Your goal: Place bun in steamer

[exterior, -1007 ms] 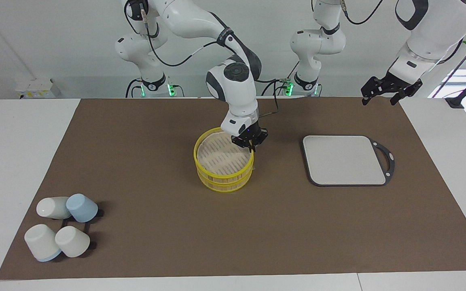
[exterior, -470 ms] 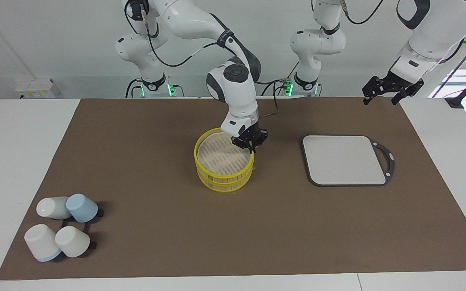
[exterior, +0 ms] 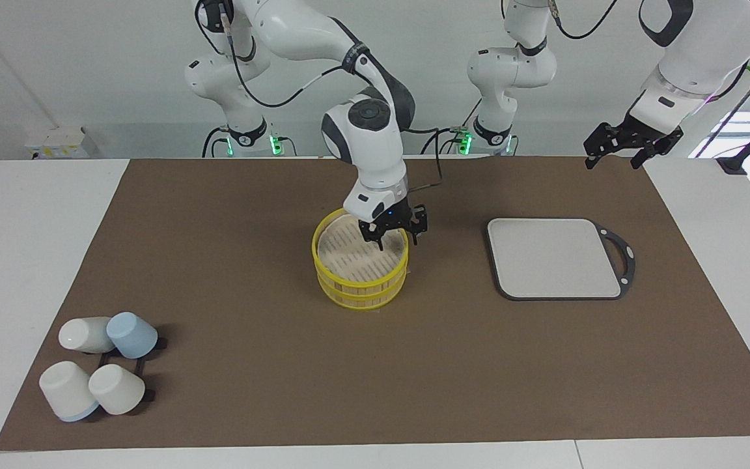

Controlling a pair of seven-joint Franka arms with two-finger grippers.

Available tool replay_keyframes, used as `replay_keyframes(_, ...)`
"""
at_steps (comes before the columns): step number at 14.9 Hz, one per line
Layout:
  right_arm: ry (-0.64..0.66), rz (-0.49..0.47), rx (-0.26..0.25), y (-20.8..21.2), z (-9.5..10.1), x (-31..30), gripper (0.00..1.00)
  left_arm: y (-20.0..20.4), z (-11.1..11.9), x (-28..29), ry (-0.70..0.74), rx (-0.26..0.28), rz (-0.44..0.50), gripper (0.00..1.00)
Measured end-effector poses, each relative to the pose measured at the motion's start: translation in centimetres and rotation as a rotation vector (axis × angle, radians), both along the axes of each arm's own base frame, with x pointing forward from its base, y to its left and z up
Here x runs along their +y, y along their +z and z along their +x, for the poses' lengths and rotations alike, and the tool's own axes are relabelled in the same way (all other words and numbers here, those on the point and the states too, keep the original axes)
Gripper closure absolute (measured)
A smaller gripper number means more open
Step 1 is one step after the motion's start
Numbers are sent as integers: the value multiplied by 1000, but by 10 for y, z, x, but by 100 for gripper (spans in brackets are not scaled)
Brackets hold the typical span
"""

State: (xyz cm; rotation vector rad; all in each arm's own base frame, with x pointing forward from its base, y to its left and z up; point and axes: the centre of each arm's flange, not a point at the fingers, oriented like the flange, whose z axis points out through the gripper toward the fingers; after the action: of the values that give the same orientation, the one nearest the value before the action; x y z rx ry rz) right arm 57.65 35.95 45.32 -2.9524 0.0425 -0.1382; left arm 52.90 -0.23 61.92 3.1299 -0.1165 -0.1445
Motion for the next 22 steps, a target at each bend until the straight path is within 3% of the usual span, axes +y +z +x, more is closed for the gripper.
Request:
replay_keyframes(2, -54, -8, 37, 51, 18, -81, 0, 0, 0, 0, 0, 0, 0, 0)
replay_keyframes(4, -44, -18, 76, 95, 23, -187, 0, 0, 0, 0, 0, 0, 0, 0)
replay_keyframes(7, 71, -30, 173, 128, -3, -302, 0, 0, 0, 0, 0, 0, 0, 0)
replay_keyframes(10, 93, -134, 216, 139, -24, -318, 0, 0, 0, 0, 0, 0, 0, 0)
replay_keyframes(15, 76, -160, 220, 141, -38, -312, 0, 0, 0, 0, 0, 0, 0, 0)
replay_keyframes(19, 60, -179, 144, 144, -30, -317, 0, 0, 0, 0, 0, 0, 0, 0)
replay_keyframes(22, 33, -202, 144, 142, -28, -336, 0, 0, 0, 0, 0, -1, 0, 0)
